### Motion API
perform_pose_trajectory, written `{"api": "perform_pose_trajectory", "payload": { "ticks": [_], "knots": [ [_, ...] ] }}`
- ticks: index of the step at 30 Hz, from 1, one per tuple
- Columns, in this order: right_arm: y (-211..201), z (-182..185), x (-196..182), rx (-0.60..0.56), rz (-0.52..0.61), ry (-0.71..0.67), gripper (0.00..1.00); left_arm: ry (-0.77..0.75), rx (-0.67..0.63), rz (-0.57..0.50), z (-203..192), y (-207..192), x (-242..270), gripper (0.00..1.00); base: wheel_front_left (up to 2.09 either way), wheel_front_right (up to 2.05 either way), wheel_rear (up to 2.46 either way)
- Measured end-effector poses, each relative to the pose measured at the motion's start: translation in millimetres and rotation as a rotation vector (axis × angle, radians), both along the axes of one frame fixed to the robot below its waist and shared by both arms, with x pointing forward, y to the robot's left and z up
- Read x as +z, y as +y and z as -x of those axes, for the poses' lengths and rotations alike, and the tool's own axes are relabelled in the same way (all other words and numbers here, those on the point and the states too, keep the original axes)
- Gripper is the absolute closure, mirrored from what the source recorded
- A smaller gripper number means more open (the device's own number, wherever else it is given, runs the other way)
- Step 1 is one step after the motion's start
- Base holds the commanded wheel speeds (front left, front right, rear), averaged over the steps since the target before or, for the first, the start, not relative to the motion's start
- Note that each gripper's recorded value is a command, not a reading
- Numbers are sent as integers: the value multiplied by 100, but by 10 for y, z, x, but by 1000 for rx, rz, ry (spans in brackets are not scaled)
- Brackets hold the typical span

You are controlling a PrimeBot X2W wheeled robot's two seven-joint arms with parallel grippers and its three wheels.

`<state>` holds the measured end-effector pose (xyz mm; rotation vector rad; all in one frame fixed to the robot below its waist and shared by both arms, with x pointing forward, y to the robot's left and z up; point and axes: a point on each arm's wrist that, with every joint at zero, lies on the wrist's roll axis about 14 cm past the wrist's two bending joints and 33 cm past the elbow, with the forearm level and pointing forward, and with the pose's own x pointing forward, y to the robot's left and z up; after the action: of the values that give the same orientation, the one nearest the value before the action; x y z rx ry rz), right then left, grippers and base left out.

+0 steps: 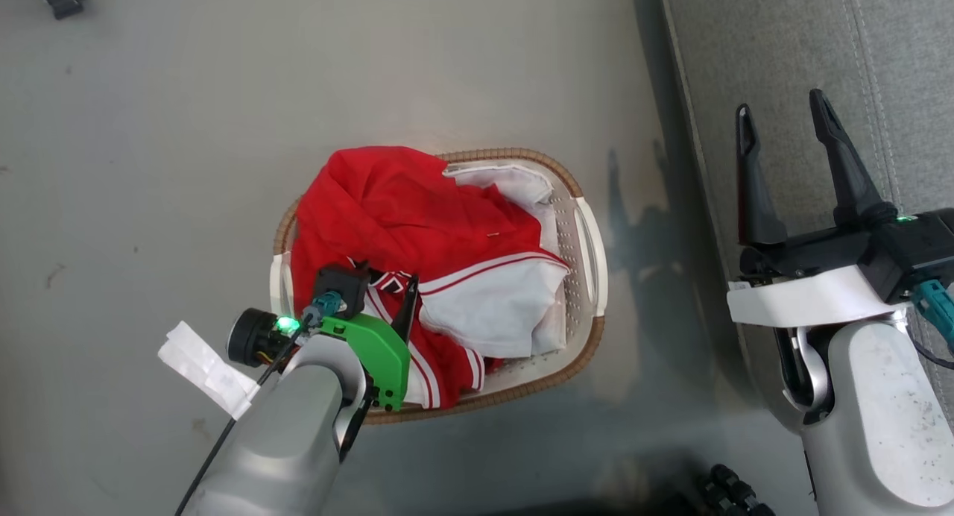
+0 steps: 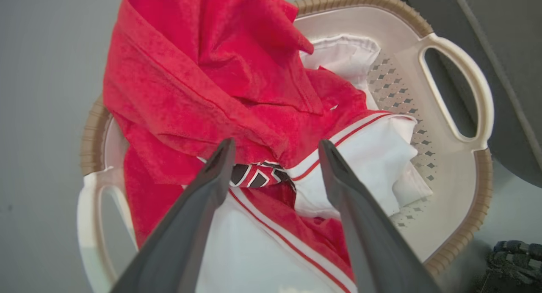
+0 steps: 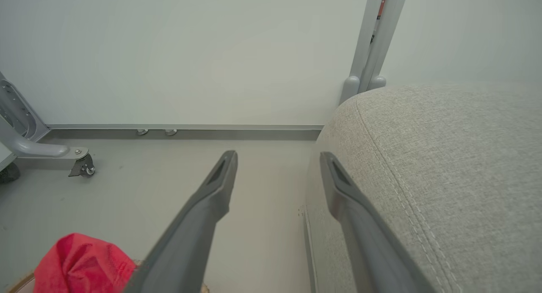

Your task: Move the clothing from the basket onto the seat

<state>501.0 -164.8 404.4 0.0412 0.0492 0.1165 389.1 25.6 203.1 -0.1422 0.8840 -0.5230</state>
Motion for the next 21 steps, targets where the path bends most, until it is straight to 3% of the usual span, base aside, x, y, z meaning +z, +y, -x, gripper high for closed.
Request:
{"api": "perform_pose_trajectory", "payload": {
  "ticks": [11, 20, 21],
  "knots": [
    [-143, -61, -463, -30, 5, 84, 0, 167, 2, -39, 110, -47, -636, 0, 0, 0, 0],
    [-283, -40, -619, -63, 8, 119, 0, 224, -5, -37, 120, -162, -875, 0, 0, 0, 0],
    [-294, -35, -625, -66, 8, 121, 0, 225, -10, -37, 118, -170, -890, 20, 0, 0, 0]
  ]
}}
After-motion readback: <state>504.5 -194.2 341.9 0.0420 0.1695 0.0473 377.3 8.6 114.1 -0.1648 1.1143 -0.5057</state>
